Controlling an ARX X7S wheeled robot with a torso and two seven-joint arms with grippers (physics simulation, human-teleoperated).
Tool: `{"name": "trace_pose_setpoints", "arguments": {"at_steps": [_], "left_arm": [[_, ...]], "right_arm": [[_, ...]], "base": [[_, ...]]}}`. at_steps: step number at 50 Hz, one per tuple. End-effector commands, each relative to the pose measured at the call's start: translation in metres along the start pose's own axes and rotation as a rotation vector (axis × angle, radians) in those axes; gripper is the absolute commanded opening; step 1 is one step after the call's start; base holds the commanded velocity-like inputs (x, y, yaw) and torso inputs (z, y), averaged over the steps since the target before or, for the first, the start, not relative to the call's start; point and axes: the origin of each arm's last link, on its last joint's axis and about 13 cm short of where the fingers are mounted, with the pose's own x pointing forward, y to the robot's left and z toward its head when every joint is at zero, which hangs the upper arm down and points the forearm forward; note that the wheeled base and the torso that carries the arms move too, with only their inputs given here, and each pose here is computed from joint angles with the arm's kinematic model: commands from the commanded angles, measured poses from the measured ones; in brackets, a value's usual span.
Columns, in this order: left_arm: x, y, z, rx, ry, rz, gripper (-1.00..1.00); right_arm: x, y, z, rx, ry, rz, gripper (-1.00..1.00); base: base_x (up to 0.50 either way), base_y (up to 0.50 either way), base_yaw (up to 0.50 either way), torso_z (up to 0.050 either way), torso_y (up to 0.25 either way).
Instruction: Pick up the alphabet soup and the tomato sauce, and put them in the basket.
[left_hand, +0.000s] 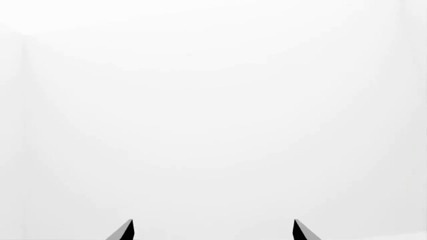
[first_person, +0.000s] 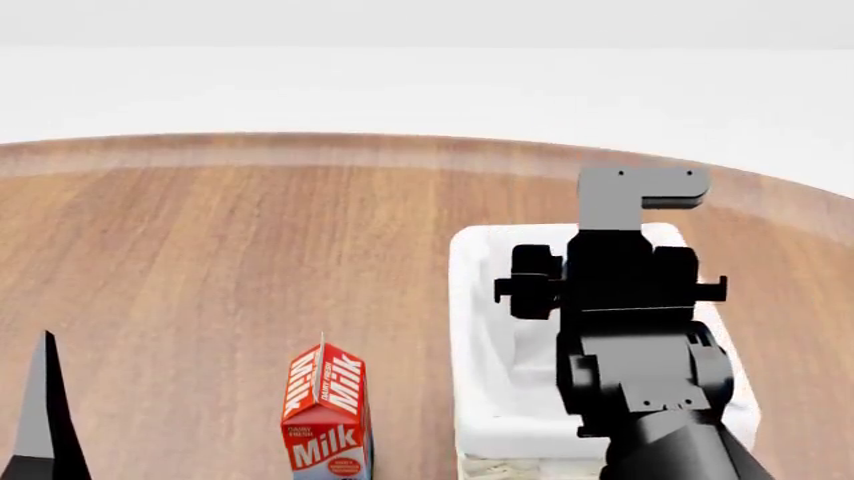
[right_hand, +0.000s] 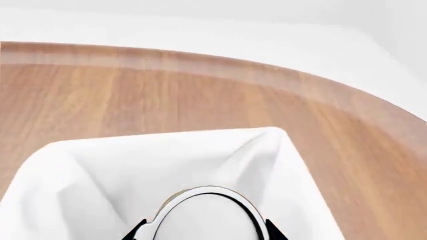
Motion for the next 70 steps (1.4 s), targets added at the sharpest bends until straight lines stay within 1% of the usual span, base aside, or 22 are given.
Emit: {"name": "trace_pose_setpoints", "arguments": {"at_steps": [1, 11, 12, 13, 25, 32, 44, 49, 52, 53, 62, 66, 70], "left_arm": [[0.000, -0.001, -0.002, -0.002, 0.003, -0.002, 1.00], [-0.001, -0.001, -0.003, -0.006, 0.006, -0.001, 1.00], [-0.001, -0.001, -0.005, -0.007, 0.009, -0.002, 1.00], [-0.001, -0.001, -0.005, -0.008, 0.011, -0.002, 1.00], [0.000, -0.001, -0.004, -0.008, 0.009, -0.003, 1.00], [0.000, 0.000, -0.003, -0.006, 0.008, -0.003, 1.00], [0.000, -0.001, -0.003, -0.005, 0.009, -0.004, 1.00], [0.000, 0.000, -0.002, -0.005, 0.007, -0.004, 1.00], [0.001, 0.000, -0.003, -0.005, 0.008, -0.003, 1.00], [0.001, 0.000, -0.002, -0.006, 0.008, -0.003, 1.00], [0.001, 0.000, -0.002, -0.006, 0.007, -0.004, 1.00], [0.000, -0.001, -0.003, -0.007, 0.008, -0.005, 1.00], [0.000, -0.001, -0.003, -0.007, 0.008, -0.005, 1.00]], "right_arm": [[-0.001, -0.001, -0.006, -0.067, 0.070, -0.002, -1.00], [-0.001, -0.002, -0.010, -0.069, 0.101, -0.005, -1.00], [-0.001, -0.002, -0.013, -0.085, 0.119, -0.035, -1.00], [-0.001, -0.003, -0.014, -0.074, 0.128, -0.033, -1.00], [-0.001, -0.006, -0.022, -0.092, 0.174, -0.054, -1.00], [-0.001, -0.005, -0.023, -0.099, 0.167, -0.040, -1.00], [-0.001, -0.006, -0.021, -0.096, 0.156, -0.041, -1.00], [-0.001, -0.006, -0.020, -0.110, 0.154, -0.047, -1.00], [-0.001, -0.007, -0.018, -0.102, 0.152, -0.053, -1.00], [-0.001, -0.007, -0.018, -0.101, 0.152, -0.055, 1.00], [-0.002, -0.007, -0.011, -0.097, 0.133, -0.036, 1.00], [-0.002, -0.008, -0.007, -0.095, 0.121, -0.045, 1.00], [-0.002, -0.010, -0.001, -0.076, 0.087, -0.046, 1.00]], "base": [[0.00, 0.00, 0.00, 0.000, 0.010], [0.00, 0.00, 0.00, 0.000, 0.000], [0.00, 0.00, 0.00, 0.000, 0.000], [0.00, 0.00, 0.00, 0.000, 0.000], [0.00, 0.00, 0.00, 0.000, 0.001], [0.00, 0.00, 0.00, 0.001, 0.000], [0.00, 0.00, 0.00, 0.000, 0.001], [0.00, 0.00, 0.00, 0.000, 0.000], [0.00, 0.00, 0.00, 0.000, 0.000], [0.00, 0.00, 0.00, 0.000, 0.000], [0.00, 0.00, 0.00, 0.000, 0.000], [0.00, 0.00, 0.00, 0.000, 0.000], [0.00, 0.00, 0.00, 0.000, 0.000]]}}
